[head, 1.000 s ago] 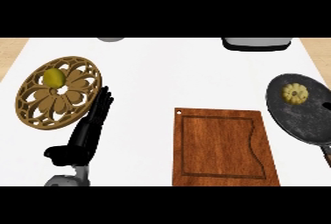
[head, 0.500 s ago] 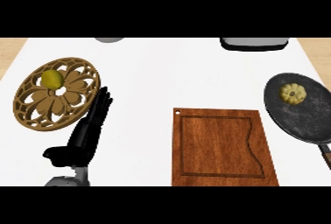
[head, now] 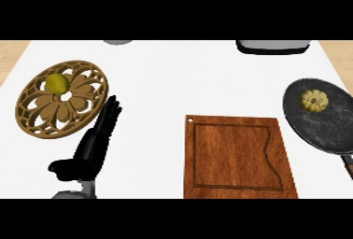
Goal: Pick the squash from the cutting board and place it in the pan
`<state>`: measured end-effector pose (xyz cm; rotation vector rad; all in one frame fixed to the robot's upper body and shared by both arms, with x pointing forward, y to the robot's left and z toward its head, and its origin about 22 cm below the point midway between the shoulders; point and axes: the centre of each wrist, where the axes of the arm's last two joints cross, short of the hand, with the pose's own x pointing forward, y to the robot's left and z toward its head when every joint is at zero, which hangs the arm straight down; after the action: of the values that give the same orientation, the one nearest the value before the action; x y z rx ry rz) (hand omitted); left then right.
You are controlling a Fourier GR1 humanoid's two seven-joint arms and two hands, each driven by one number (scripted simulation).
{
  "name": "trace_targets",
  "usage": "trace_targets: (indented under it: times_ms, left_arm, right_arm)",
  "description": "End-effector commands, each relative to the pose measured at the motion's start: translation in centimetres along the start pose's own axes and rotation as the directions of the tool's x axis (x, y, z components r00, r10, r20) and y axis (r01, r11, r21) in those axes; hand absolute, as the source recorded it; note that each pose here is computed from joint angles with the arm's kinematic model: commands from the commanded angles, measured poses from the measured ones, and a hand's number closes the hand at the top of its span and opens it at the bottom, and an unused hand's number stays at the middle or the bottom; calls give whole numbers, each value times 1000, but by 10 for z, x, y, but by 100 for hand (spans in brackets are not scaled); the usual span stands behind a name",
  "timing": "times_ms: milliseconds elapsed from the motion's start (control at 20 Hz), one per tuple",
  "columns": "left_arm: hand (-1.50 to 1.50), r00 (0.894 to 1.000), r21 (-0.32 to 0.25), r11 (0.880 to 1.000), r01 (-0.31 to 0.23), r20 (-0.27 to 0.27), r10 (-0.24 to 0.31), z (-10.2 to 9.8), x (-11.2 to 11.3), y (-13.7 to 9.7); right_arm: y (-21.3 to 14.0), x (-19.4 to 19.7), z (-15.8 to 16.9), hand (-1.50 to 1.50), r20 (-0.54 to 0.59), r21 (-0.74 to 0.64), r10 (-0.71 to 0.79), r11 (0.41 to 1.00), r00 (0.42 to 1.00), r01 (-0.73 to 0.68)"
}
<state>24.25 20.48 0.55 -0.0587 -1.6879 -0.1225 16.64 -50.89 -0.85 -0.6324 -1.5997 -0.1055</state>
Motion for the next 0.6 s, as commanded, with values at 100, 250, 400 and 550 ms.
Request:
trace_targets:
  times_ms: [100,250,400,550]
  left_arm:
    - [0,1000,-6,1000,-6,3,6,5,-8,-6]
    - [0,1000,-1,1000,-5,10,5,-12,10,-1]
    - [0,1000,6,1000,7,3,-7,-12,2,0]
    - [0,1000,-2,1000,-10,24,10,-17,12,15]
  right_arm:
    - [-7,1,27,-150,-18,-10,41,999,999,-41]
    - [-3,-1,10,-150,-33,-10,79,997,996,-79]
    - [17,13,11,-150,-33,-16,63,998,997,-63]
    - [-9,7,16,-150,-18,2,104,995,994,-104]
